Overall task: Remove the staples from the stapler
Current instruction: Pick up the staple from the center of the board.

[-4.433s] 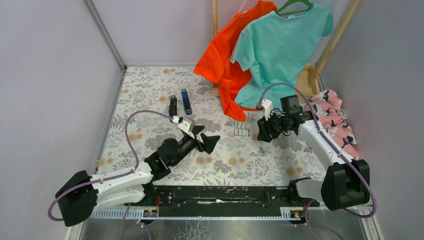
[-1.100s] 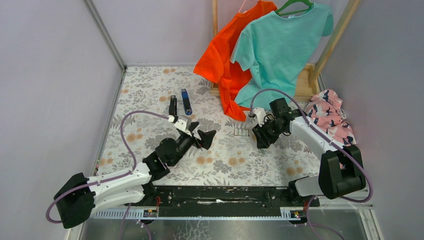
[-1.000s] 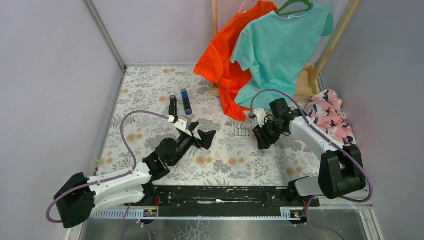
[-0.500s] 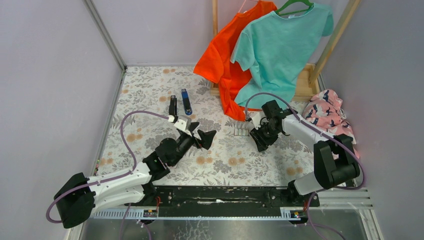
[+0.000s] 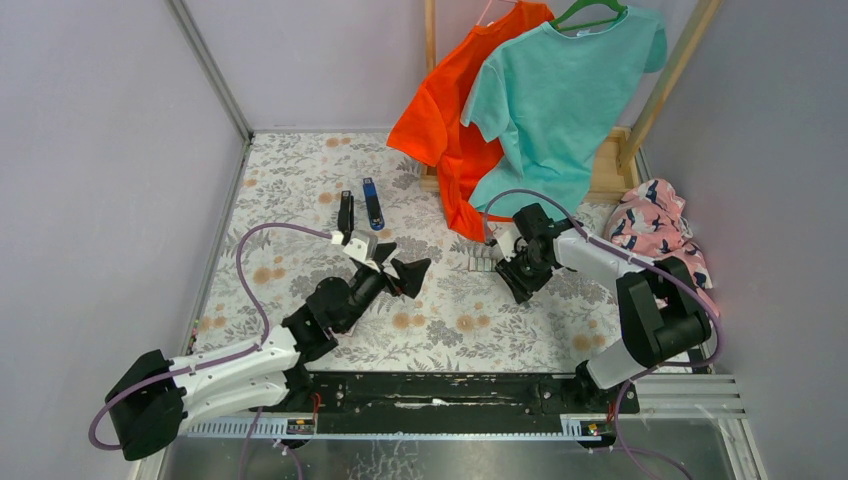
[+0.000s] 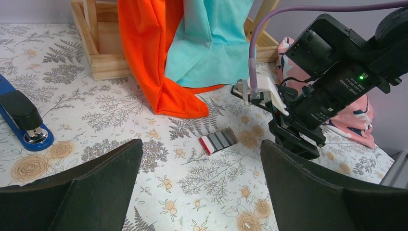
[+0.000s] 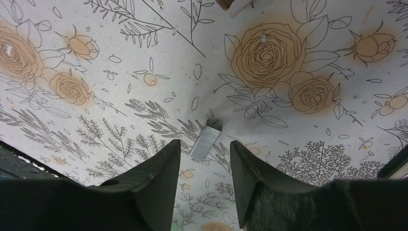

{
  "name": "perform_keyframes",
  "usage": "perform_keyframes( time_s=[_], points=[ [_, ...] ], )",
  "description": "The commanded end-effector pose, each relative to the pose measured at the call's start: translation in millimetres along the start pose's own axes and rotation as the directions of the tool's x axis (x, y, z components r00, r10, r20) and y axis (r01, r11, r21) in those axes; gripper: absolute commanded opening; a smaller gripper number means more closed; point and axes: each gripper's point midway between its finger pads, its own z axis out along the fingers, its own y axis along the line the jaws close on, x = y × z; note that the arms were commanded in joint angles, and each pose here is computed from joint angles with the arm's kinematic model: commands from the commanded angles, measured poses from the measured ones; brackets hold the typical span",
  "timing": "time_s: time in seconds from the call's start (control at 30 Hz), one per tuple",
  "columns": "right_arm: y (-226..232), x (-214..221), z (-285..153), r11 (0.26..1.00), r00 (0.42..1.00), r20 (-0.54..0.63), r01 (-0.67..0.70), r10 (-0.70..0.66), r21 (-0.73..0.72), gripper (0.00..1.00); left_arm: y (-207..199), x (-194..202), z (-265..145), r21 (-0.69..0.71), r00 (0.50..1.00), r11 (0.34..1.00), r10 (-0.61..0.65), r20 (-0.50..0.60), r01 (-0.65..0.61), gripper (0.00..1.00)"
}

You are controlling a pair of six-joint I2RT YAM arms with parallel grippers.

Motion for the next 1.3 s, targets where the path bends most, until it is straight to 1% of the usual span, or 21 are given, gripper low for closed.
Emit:
perform_keyframes(
  time_s=[0.0,0.23,0.63,0.87,1.27],
  points=[
    [-4,-5,2,0.999,1.0,0.0,0.015,-0.015,0.037,0.5,8,-4,-1,-0.033,1.0,0.999,-0.004,0.021,0.005,1.0],
    [2,-5,8,1.0,1.0,-0.016,0.024,-0.024,0.007,0.48,8,-2,-1,-0.035,1.0,0.999,-0.004,0.017,0.005,1.0],
    [2,1,13,0.999,0.999,-0.043,0.033,-0.033,0.002,0.43,9,-2,-2,-0.036,1.0,0.999,-0.003,0.018,0.003,1.0],
    [3,1,12,0.999,0.998,-0.041,0.042,-0.042,0.0,0.41,9,-3,-2,-0.037,1.0,0.999,-0.005,0.02,0.006,1.0],
    [4,4,9,0.994,0.993,-0.062,0.103,-0.104,-0.023,0.39,8,-3,0,-0.033,1.0,0.999,-0.001,0.019,0.001,1.0]
  ],
)
